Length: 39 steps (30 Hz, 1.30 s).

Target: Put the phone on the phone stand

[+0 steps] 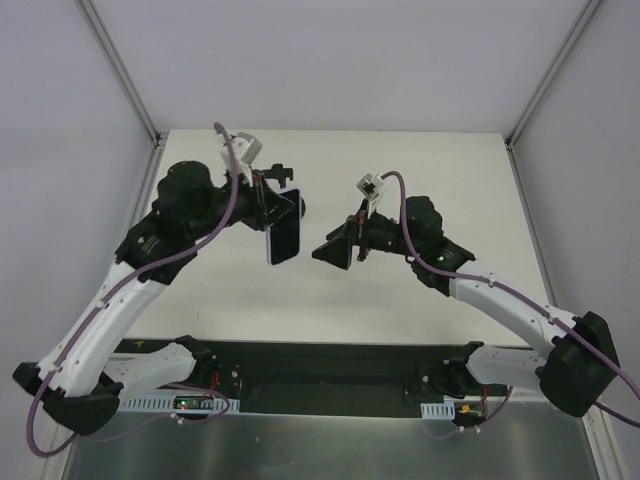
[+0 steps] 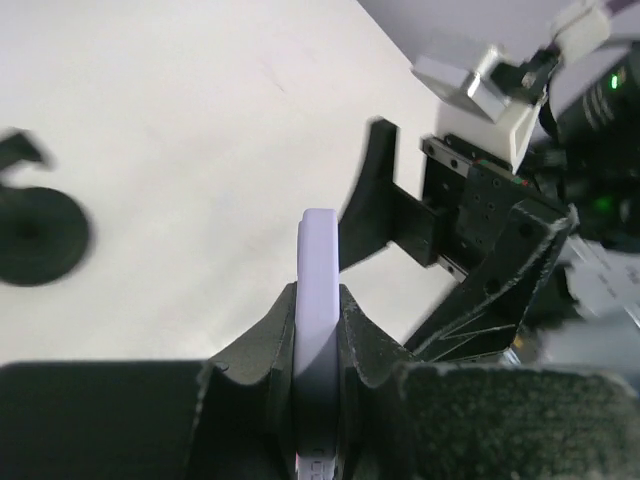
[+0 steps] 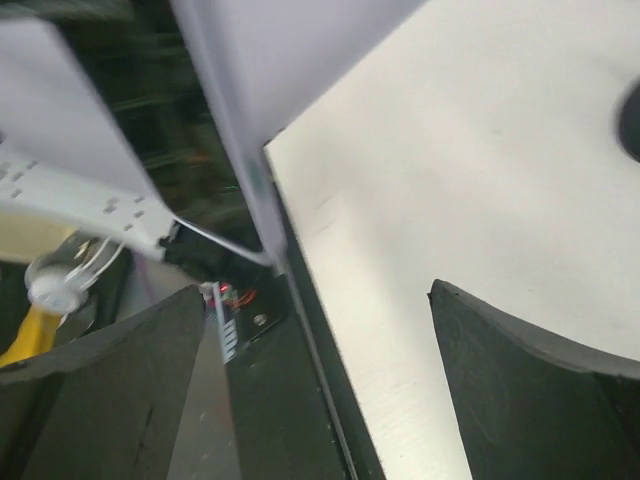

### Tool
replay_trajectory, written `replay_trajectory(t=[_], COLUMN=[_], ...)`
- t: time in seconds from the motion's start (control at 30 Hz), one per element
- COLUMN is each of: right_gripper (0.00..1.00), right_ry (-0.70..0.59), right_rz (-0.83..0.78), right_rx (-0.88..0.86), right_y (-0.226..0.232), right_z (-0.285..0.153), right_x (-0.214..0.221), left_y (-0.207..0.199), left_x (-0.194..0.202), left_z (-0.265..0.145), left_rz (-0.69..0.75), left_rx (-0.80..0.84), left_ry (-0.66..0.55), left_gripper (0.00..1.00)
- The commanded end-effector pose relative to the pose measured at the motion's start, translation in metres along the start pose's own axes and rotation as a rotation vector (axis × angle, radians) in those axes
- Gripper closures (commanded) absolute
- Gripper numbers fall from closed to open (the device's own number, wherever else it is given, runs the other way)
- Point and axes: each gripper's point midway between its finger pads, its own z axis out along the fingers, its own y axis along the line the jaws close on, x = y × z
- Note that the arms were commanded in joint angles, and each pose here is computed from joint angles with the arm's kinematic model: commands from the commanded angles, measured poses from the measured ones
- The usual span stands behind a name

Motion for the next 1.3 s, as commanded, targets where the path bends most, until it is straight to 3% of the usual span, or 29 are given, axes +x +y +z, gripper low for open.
replay_trajectory(t=[0.0, 0.23, 0.33, 0.43, 0.6, 0.87, 1.2, 1.27], right_gripper=[0.04, 0.04, 0.01, 0.06, 0.24, 0.40, 0.41, 0.47], right_ry=[-0.115, -0.086, -0.068, -0.028, 0.004, -0.054, -0.056, -0.034], right_rz=[-0.038, -0.021, -0.044, -0.063, -0.094, -0.163, -0.210, -0.207], right_rx=[0.266, 0.453, 0.479, 0.525, 0.609, 0.644, 0.646, 0.644], right_y=[-0.037, -0.078, -0.094, -0.117, -0.144, -0.170, -0.195, -0.197], right_z=[-0.002, 0.020, 0.036, 0.051, 0.072, 0.102, 0.132, 0.135], right_x=[-0.040, -0.069, -0.075, -0.070, -0.086, -0.115, -0.125, -0.121], left_y=[0.056, 0.109, 0.121, 0.125, 0.144, 0.159, 0.170, 0.168], left_x=[-0.055, -0.056, -0.054, -0.049, -0.030, -0.016, -0.010, -0.010], left_z=[-0.067, -0.102, -0.107, -0.104, -0.096, -0.087, -0.093, -0.091], left_rz=[0.116, 0.103, 0.099, 0.106, 0.015, -0.068, -0.075, -0.075], left_rx=[-0.441, -0.798, -0.868, -0.871, -0.824, -0.800, -0.864, -0.849], left_ry=[-0.321, -0.372, -0.374, -0.367, -0.356, -0.338, -0.347, -0.343], left_gripper=[1.00, 1.00, 1.00, 1.00, 1.00, 1.00, 1.00, 1.00])
